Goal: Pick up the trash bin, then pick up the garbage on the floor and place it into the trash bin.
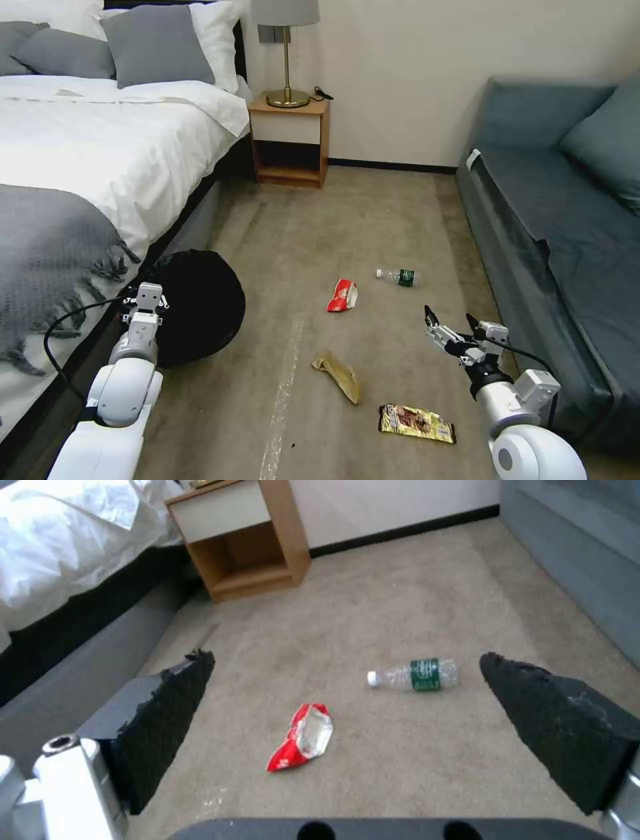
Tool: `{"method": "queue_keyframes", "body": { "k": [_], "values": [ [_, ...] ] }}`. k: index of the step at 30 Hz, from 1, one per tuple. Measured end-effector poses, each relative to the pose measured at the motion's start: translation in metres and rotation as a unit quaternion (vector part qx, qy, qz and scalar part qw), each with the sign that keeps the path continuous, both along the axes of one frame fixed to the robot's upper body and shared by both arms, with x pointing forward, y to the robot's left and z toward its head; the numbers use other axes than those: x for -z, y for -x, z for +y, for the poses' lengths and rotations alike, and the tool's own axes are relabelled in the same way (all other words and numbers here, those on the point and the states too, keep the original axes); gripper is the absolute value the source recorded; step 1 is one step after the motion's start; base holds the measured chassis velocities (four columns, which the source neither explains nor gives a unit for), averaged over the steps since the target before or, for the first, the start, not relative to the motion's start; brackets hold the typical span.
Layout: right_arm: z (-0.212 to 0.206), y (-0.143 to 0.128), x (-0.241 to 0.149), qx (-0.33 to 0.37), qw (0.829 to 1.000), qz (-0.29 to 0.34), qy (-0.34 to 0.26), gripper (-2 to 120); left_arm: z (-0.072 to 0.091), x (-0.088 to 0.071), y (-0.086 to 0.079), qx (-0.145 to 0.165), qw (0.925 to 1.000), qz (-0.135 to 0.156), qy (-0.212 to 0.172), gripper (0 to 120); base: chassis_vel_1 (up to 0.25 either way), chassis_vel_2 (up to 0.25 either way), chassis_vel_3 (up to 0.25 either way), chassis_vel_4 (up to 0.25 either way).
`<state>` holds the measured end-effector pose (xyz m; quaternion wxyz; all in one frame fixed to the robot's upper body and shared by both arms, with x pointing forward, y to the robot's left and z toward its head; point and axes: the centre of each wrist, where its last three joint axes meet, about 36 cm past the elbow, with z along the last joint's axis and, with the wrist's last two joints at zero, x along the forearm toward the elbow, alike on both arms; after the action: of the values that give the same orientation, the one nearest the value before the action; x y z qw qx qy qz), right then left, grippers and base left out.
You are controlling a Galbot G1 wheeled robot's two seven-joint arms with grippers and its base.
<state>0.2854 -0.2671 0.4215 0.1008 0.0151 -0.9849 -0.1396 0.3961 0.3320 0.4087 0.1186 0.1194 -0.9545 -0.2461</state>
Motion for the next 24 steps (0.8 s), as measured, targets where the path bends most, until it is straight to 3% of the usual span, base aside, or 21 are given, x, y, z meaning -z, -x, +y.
{"method": "queue_keyframes", "body": {
  "k": [6,15,17,24],
  "values": [
    [0.000,0.000,0.006,-0.012,1.000,0.009,0.007,100,-0.001,0.002,0.001,0.009,1.0000,-0.001,0.000,4,-0.087,0.095,0.079,-0.095],
    [-0.014,-0.005,0.015,-0.077,0.993,0.060,0.071,100,0.005,0.004,0.004,0.019,0.9998,0.004,-0.008,4,-0.027,0.031,0.037,-0.036],
    [-0.013,-0.002,0.015,-0.111,0.983,0.116,0.087,100,0.006,0.001,0.005,0.023,0.9997,0.004,-0.011,4,0.000,0.000,0.000,0.000],
    [-0.004,0.005,0.026,-0.183,0.958,0.183,0.128,100,0.000,-0.005,0.003,0.042,0.9990,0.008,-0.010,4,0.000,0.000,0.000,0.000]
  ]
}}
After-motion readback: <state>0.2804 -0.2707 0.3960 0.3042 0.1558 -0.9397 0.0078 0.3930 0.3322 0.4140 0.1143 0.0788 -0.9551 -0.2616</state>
